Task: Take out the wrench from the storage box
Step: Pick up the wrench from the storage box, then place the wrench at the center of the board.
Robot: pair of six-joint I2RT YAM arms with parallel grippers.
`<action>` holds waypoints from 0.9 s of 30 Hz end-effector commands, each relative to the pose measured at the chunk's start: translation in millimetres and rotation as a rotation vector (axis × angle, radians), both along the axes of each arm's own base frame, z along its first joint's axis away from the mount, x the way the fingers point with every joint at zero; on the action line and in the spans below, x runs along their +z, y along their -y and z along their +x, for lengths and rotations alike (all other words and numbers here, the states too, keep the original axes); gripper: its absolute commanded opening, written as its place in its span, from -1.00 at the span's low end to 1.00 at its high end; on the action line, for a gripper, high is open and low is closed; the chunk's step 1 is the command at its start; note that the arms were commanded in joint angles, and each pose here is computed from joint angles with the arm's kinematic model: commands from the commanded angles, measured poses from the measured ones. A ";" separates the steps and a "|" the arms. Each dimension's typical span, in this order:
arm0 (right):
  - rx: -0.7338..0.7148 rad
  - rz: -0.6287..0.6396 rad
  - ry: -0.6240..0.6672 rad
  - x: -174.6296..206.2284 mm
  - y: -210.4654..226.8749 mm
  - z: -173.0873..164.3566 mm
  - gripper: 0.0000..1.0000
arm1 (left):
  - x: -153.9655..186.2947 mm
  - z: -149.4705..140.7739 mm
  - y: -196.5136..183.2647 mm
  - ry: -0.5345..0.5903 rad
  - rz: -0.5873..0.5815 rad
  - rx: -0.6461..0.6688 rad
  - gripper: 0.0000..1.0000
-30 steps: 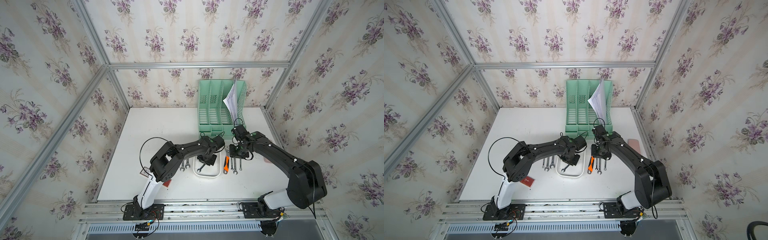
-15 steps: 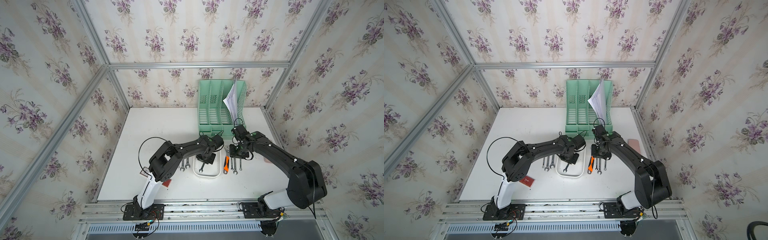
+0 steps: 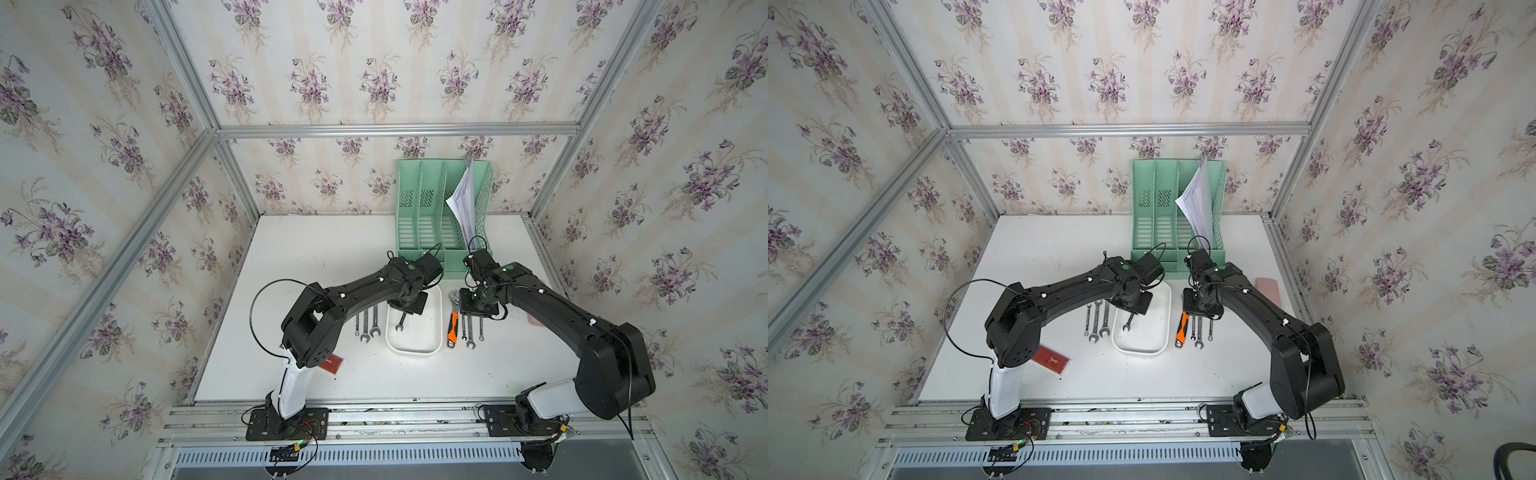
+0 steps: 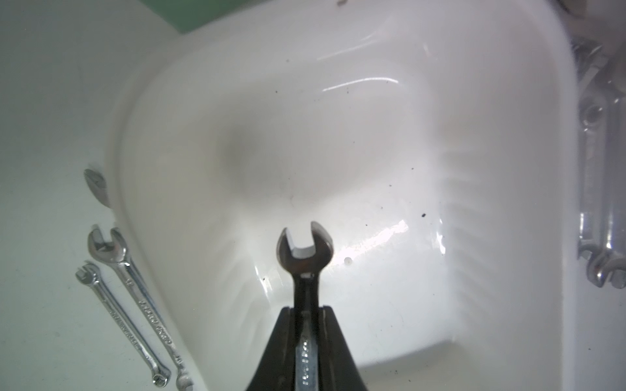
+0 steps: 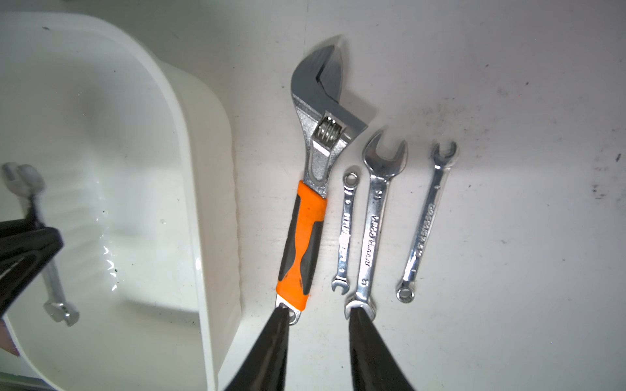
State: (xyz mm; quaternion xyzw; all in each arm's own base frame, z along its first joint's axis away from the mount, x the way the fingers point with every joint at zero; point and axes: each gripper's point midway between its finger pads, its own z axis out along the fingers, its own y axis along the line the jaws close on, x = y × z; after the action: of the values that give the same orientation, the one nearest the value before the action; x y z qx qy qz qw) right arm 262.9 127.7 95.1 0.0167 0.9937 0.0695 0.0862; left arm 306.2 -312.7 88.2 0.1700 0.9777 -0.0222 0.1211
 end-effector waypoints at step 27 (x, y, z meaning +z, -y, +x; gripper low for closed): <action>0.006 0.009 0.036 12.7 -3.2 8.3 -0.29 | -58.6 22.4 -179.1 -0.083 0.007 0.384 -0.69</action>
State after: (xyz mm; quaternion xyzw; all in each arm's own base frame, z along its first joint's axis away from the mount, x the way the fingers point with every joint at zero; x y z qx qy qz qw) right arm 268.4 130.2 102.6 0.0162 0.9925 0.0741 0.0960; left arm 321.8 -128.4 38.2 -0.0195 0.9970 0.0136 0.0738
